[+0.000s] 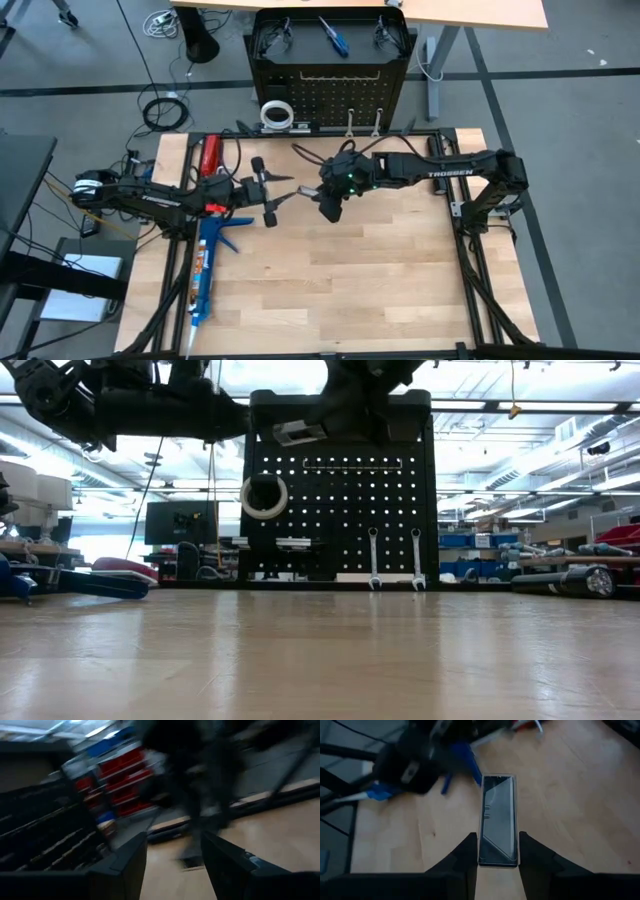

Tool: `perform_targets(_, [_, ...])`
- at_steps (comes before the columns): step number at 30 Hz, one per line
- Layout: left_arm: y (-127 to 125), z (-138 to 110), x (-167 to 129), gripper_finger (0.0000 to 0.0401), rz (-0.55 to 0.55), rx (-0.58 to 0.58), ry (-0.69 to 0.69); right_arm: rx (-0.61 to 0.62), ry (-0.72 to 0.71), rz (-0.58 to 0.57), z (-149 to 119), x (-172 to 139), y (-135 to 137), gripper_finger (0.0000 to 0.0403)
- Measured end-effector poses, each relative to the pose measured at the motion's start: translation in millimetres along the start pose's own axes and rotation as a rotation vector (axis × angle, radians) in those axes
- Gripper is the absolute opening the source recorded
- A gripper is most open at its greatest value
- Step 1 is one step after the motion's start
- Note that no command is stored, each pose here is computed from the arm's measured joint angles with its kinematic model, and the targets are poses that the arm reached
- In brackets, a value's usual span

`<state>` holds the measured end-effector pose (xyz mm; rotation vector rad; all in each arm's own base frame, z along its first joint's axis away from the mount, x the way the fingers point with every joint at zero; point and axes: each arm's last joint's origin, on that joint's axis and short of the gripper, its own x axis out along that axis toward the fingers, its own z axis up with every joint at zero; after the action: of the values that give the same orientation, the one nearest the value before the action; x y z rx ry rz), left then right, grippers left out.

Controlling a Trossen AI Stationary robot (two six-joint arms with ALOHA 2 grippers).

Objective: Hang tools onto peg board
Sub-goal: Put the black utility knife blade dispenser onto the black pegboard

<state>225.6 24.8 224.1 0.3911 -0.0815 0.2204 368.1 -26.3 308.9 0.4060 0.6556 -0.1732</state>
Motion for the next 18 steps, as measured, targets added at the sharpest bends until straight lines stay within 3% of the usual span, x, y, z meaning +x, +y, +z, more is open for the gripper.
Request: perform_targets(18, [1.0,2.1,0.0,0.0193,0.015,-0.008,-0.02,-0.008,0.05,0.118,-4.2,-0.1,10.1,0.0117])
